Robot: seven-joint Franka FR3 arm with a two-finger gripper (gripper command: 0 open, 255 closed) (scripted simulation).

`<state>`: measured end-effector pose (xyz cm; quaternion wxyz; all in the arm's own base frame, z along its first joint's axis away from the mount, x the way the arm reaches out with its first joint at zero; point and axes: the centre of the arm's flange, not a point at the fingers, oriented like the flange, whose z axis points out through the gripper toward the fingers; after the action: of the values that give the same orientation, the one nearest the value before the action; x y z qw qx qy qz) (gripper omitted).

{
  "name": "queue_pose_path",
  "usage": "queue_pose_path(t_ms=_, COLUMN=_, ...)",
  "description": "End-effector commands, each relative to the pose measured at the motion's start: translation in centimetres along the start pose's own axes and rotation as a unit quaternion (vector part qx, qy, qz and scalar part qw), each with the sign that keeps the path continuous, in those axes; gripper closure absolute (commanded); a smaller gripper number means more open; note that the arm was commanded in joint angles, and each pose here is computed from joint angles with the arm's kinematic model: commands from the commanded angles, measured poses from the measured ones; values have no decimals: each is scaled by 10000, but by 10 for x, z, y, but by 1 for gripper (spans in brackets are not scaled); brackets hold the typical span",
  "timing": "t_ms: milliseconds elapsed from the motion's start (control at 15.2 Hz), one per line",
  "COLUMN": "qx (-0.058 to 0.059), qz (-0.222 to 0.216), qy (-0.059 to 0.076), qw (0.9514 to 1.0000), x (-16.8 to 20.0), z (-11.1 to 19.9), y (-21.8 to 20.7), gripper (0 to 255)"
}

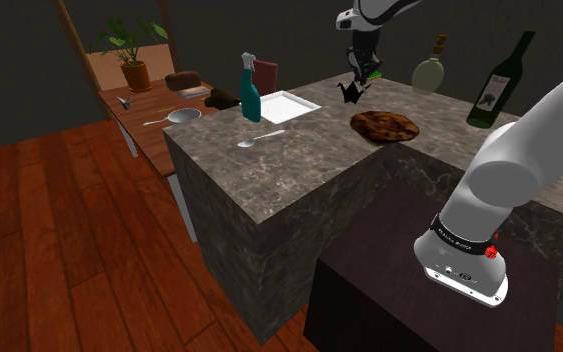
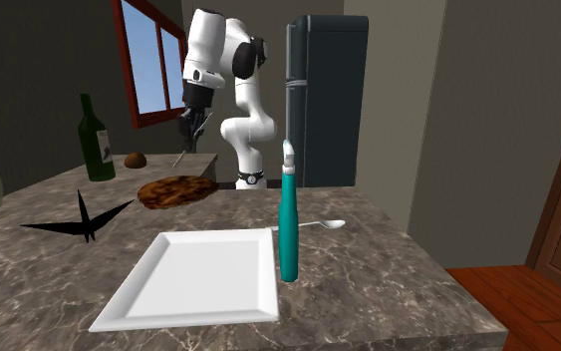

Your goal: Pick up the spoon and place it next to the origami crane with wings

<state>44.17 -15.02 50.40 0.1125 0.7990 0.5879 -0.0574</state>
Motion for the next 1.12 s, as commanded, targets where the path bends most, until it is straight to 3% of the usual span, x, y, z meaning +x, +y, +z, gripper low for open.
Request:
queue_pose_path(t_ms=0, qx=-1, qz=-7, qy=-2, qw=10000, x=-28, z=7, y=3, gripper=255)
queue_pose_path(t_ms=1056, qx=-1, qz=-7, qy=-2, qw=10000, x=-230, z=58, y=43, gripper=255)
